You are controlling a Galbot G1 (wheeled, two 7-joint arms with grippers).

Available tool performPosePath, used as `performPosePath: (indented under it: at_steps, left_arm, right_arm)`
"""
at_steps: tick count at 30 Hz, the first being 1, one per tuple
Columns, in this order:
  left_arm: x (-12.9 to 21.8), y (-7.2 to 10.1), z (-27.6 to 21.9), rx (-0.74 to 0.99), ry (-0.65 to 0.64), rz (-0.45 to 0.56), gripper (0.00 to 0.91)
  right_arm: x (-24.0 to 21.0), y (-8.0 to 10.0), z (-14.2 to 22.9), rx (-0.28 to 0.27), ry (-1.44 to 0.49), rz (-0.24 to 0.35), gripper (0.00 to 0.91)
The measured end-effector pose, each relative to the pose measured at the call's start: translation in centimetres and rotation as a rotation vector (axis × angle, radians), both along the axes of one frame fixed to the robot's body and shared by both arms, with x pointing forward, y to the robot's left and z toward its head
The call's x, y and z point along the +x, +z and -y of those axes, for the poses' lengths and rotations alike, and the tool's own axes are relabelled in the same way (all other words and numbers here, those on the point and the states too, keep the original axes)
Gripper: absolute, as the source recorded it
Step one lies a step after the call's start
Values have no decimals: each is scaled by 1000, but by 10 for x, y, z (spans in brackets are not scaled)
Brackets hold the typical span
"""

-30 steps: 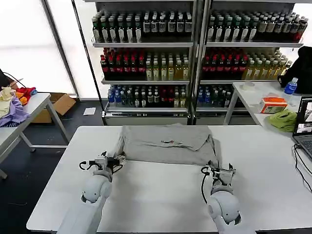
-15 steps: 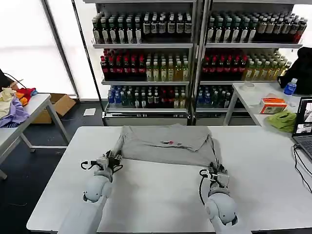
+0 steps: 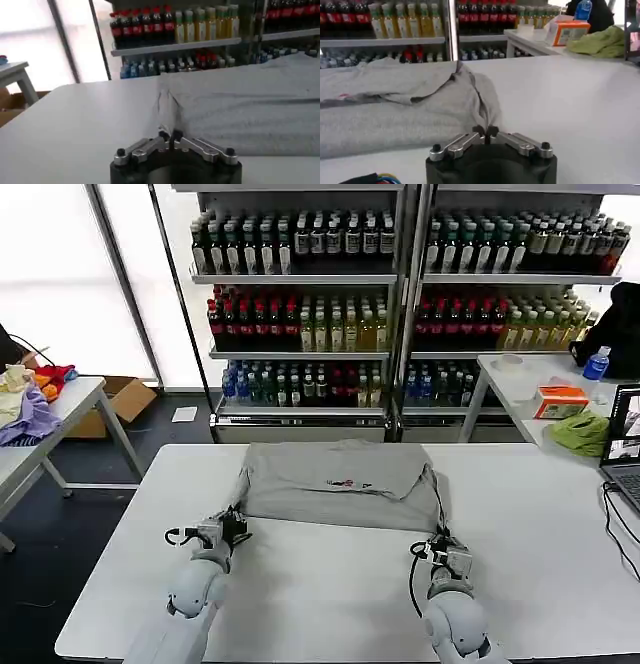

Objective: Fold and organize the clothes.

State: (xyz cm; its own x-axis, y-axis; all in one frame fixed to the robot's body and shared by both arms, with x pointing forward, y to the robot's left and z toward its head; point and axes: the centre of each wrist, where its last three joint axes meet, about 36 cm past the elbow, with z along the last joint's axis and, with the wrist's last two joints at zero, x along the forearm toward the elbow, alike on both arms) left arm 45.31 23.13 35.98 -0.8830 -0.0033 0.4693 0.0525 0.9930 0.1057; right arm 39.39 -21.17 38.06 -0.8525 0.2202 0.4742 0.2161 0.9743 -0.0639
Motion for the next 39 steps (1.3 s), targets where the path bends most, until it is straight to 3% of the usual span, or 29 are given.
performPosePath:
  at_steps: [9, 14, 22, 33, 39]
  left_arm:
    - [-54, 29, 6, -17, -25, 33, 0]
    - [-89, 46, 7, -26, -35, 40, 0]
    - [-149, 62, 6, -20, -44, 23, 0]
    - [-209, 51, 15, -27, -34, -81, 0]
    - [-227, 49, 22, -36, -31, -98, 0]
  right_arm:
    - [-40, 44, -4, -19, 20, 65, 0]
    - [-67, 53, -1, -35, 23, 58, 0]
    - [-118, 54, 9, -91, 16, -13, 0]
    - [-170, 41, 10, -140, -14, -114, 0]
    - [-182, 42, 5, -141, -35, -112, 20]
